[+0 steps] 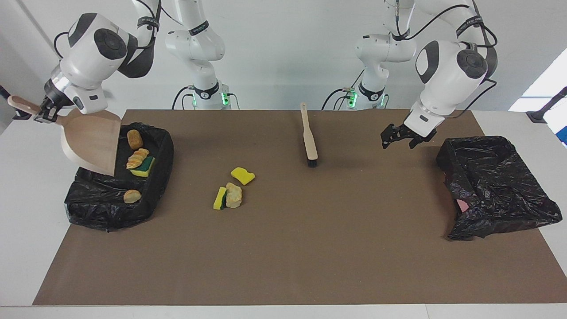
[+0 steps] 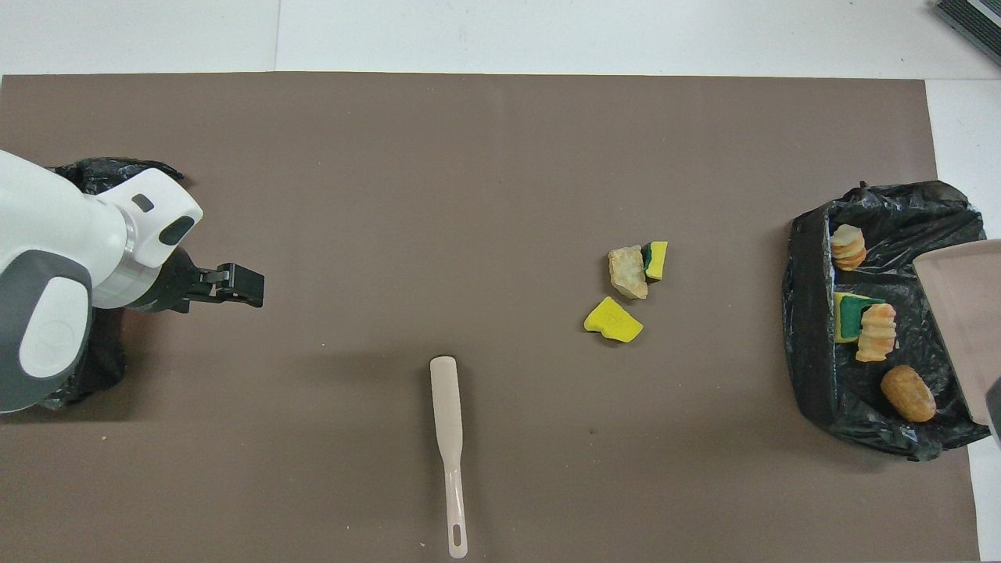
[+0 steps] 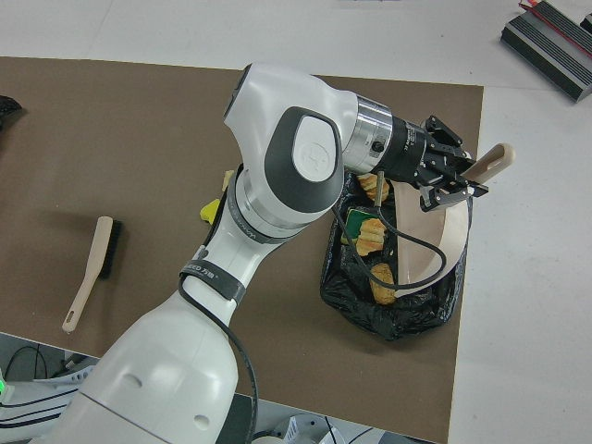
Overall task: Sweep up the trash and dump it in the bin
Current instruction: 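Bring the empty dustpan back to the table center with the right gripper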
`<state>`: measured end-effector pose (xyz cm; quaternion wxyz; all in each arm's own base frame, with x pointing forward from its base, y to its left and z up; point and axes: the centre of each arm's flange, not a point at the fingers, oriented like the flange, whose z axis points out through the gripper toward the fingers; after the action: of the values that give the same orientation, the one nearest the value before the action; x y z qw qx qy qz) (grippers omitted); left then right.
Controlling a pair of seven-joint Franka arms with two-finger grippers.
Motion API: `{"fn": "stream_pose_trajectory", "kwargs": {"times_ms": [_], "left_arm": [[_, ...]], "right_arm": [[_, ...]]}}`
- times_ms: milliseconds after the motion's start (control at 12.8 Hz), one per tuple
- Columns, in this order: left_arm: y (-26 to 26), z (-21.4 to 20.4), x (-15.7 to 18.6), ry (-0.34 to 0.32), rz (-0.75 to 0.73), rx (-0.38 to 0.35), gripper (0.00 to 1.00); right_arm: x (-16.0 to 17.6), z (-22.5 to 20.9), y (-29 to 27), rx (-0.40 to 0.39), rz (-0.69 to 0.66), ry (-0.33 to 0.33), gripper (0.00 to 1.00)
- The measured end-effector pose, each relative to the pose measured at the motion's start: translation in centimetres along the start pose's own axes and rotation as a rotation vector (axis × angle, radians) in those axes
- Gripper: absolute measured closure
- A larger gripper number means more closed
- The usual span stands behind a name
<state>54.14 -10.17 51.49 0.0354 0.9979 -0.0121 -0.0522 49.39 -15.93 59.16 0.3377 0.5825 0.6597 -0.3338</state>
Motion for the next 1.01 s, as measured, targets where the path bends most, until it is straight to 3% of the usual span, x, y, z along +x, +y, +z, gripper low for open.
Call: {"fn": "stream_pose_trajectory", "kwargs": {"times_ms": [156, 311, 467, 701, 1012], "left_arm": [[-0.1, -2.9, -0.1, -0.014, 0.035, 0.032, 0.0], [-1.3, -5.4, -0.5, -0.038, 0.042, 0.056, 0.0], [-2.6, -7.1, -0.6, -0.034, 0.044, 0.055, 0.0], [-5.0, -7.5, -0.5, -0.04, 0.006, 0.051, 0.0], [-5.8, -7.6, -0.5, -0.038, -0.004, 0.049, 0.0]], "right_arm": [[-1.5, -4.2, -2.0, 0.032, 0.146, 0.011, 0.68], [0.3, -9.0, -2.8, 0.089, 0.35, 0.099, 0.68], [4.3, -13.1, -2.6, 0.153, 0.577, 0.24, 0.68], [8.5, -15.5, -2.2, 0.31, 0.887, 0.458, 0.68], [17.6, -22.4, 0.9, 0.509, 1.232, 0.603, 0.68]]}}
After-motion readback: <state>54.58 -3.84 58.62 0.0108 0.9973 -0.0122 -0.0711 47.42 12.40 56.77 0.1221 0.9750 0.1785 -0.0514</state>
